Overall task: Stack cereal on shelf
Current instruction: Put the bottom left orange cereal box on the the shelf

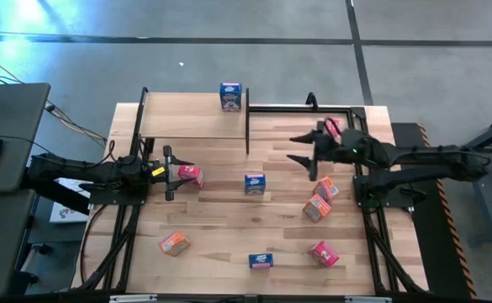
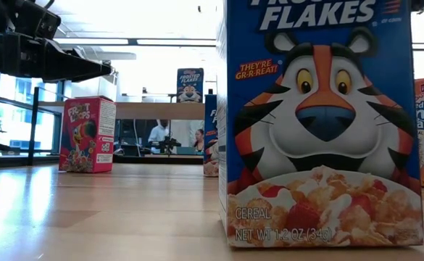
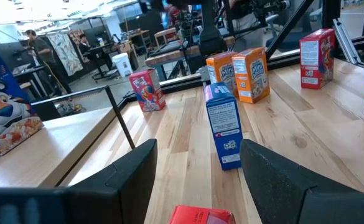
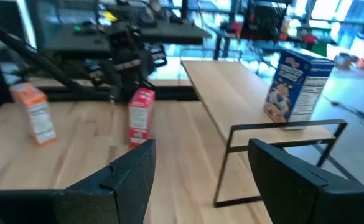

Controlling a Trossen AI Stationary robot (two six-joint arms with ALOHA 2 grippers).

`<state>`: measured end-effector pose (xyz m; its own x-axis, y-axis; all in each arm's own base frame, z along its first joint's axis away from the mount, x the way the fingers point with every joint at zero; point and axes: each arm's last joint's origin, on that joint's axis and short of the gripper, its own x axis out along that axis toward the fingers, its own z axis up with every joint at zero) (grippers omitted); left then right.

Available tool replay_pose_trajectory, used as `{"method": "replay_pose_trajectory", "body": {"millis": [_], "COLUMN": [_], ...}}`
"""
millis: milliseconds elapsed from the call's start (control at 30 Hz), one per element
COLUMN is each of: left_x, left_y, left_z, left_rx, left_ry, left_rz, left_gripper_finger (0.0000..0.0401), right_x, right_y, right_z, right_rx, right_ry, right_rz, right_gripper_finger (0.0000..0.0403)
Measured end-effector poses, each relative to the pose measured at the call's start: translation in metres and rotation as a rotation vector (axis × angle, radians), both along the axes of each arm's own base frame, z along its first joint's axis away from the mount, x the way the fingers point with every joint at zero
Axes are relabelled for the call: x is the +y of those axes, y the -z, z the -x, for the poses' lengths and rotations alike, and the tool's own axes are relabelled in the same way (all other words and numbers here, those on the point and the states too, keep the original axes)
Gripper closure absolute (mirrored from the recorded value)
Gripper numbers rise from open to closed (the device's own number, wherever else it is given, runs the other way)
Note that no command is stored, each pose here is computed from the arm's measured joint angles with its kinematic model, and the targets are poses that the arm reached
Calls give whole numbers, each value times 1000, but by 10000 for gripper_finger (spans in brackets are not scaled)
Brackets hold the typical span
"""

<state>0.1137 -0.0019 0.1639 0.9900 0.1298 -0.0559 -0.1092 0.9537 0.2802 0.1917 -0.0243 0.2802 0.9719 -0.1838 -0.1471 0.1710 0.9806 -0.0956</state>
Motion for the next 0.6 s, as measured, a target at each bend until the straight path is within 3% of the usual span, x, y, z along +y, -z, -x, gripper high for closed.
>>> {"method": "replay_pose_trajectory", "body": {"millis": [600], "left_x": [0], "left_y": [0], "left_z": [0], "left_rx": [1], "left_ry": [0], "left_rz": [0], "left_gripper_finger": [180], "right_x": [18], "right_y": [65], "right_z": [69], "right_rx": [-203], "right_ry": [-70], "right_rz": [10], "right_gripper_finger": [155]}}
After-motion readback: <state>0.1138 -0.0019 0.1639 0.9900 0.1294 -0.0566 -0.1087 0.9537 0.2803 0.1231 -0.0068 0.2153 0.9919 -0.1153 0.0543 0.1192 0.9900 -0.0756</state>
